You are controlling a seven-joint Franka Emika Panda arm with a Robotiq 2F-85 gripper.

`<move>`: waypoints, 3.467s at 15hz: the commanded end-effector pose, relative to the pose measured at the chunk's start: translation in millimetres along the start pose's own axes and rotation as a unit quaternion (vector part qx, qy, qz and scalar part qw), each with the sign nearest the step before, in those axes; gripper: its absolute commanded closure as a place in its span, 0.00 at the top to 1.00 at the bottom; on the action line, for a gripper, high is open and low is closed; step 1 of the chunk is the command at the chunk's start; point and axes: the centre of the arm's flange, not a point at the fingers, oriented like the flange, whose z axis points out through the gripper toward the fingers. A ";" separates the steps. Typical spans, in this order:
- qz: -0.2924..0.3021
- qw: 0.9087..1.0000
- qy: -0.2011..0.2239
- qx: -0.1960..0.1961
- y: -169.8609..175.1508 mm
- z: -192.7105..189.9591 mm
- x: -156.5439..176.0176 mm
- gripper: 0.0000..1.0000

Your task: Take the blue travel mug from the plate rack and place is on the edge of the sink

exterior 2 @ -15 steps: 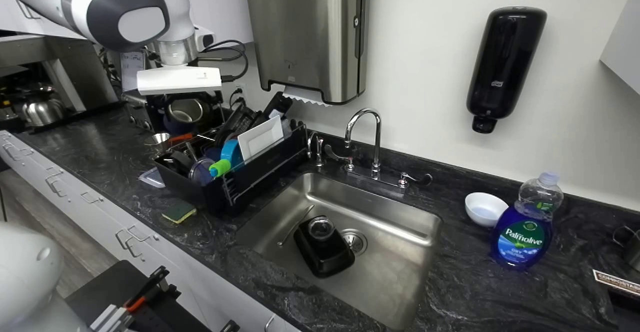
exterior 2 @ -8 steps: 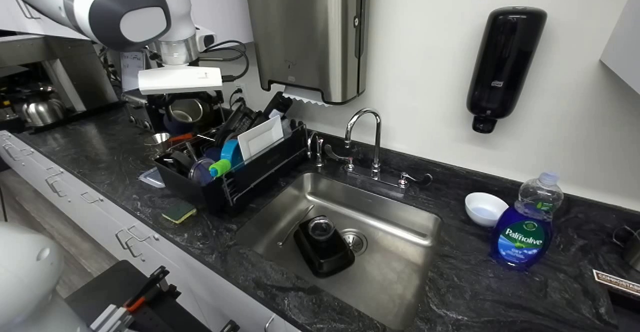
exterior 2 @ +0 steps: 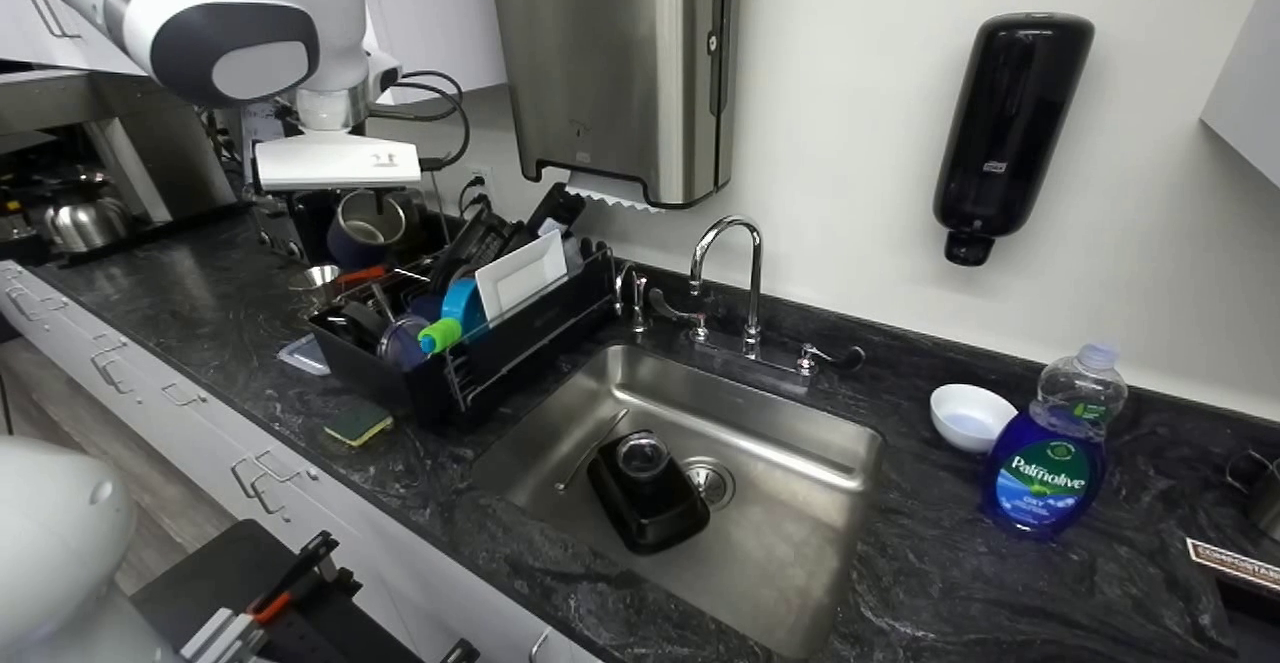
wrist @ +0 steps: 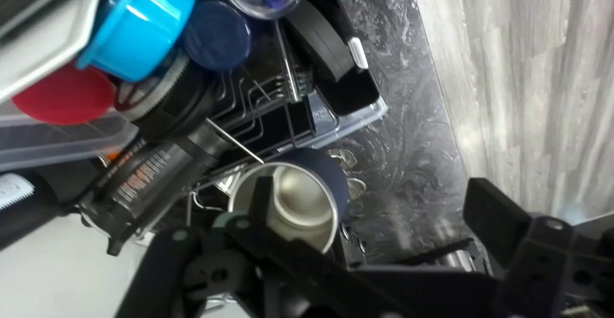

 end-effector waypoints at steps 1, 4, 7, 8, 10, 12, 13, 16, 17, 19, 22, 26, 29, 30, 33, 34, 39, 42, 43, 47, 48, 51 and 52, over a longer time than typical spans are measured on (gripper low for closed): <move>-0.041 0.997 0.059 0.029 2.6 19.7 1.5 1.00; -0.071 0.992 0.095 0.048 3.9 30.9 -2.2 1.00; -0.098 0.986 0.124 0.061 5.3 43.5 -5.3 1.00; -0.107 0.983 0.132 0.064 5.9 46.6 -6.4 1.00; -0.122 0.980 0.143 0.065 3.9 54.1 -5.2 1.00; -0.132 0.978 0.150 0.068 3.1 60.3 -5.0 1.00; -0.136 0.977 0.151 0.069 2.5 63.4 -5.0 1.00; -0.147 0.975 0.153 0.070 1.1 72.3 -4.9 1.00; -0.151 0.974 0.152 0.068 1.0 74.3 -5.3 1.00; -0.155 0.974 0.151 0.066 2.5 79.6 -4.5 1.00; -0.155 0.975 0.148 0.061 11.8 82.6 -5.1 1.00; -0.155 0.976 0.145 0.052 26.8 81.9 -2.9 1.00; -0.157 0.976 0.142 0.053 32.7 86.8 3.0 1.00; -0.158 0.976 0.140 0.056 32.8 89.3 4.6 1.00; -0.160 0.975 0.136 0.065 31.7 100.1 8.0 1.00; -0.159 0.975 0.135 0.068 31.0 105.1 8.8 1.00; -0.160 0.975 0.128 0.086 28.2 123.8 9.1 1.00; -0.161 0.975 0.126 0.092 27.7 131.0 12.0 1.00; -0.161 0.974 0.126 0.092 28.0 132.7 12.9 1.00; -0.164 0.974 0.125 0.098 27.4 137.8 15.8 0.74; -0.165 0.973 0.125 0.100 27.4 138.8 15.6 0.66; -0.166 0.973 0.122 0.102 26.7 141.1 14.2 0.45; -0.165 0.973 0.122 0.103 26.8 141.2 13.6 0.38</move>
